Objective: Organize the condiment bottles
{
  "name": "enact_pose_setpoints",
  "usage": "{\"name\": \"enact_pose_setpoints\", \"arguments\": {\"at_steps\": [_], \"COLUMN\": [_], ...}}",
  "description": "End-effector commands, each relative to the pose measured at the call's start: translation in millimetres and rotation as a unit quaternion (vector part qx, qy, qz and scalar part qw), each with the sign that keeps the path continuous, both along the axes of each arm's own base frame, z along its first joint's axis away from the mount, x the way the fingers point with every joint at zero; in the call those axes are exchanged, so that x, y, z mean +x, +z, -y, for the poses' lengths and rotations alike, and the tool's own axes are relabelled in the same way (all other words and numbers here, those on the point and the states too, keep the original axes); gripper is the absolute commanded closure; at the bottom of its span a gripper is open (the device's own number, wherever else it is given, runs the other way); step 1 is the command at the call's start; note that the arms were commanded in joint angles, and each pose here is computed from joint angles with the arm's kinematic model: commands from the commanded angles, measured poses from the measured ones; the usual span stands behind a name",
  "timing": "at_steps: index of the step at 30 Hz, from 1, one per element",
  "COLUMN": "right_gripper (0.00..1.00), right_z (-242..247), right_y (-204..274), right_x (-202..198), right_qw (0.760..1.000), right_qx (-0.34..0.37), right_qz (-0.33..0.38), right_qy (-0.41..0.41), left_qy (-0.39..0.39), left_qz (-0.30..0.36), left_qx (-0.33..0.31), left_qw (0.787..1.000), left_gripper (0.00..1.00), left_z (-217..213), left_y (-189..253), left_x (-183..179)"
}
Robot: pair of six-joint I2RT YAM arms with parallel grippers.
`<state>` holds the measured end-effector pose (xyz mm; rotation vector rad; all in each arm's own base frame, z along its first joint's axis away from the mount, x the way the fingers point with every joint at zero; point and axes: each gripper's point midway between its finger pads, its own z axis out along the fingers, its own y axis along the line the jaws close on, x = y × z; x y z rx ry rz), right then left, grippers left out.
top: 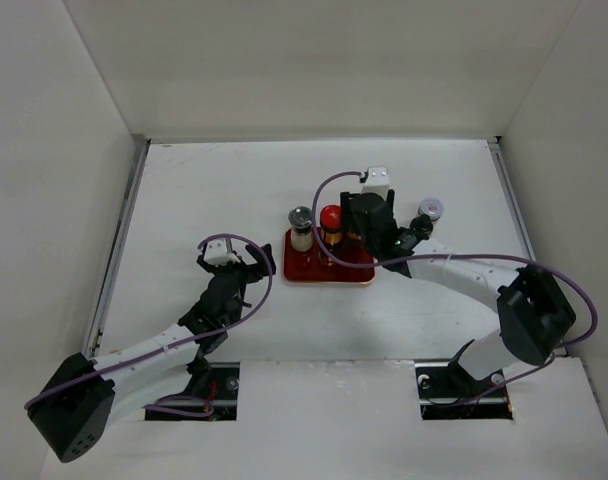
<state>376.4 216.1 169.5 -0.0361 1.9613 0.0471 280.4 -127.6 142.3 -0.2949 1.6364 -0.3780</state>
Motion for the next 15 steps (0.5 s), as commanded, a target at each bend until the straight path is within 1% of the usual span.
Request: {"name": "enact_pose_setpoints", "arguments": {"at_steps": [1,9,12,15], "right_gripper": [0.38,0.38,0.38,0.38], "right_z": [1,10,13,9], "right_y": [25,61,53,33], "right_x": [15,2,5,11], "right_qw": [0.998,0.992,0.993,0.995], "right_qx": [0.027,0.078,0.074,0.070], "right_qz": [0.058,0.094,0.088,0.068], "right_qy": [-0.026,-0.021,-0.023,-0.021], "left_qy": [-0.003,-0.003,-0.004,-0.005], "left_qz": [0.025,0.024,0.023,0.023], "left_qx": [-0.029,-0.029,-0.028,-0.028], "left_qw": [0.999,0.999,0.999,0.999], "left_gripper": [0.00,0.00,0.00,0.00], "left_z": [4,4,7,7], "left_y": [17,17,17,17], "left_x": [1,2,2,2]}}
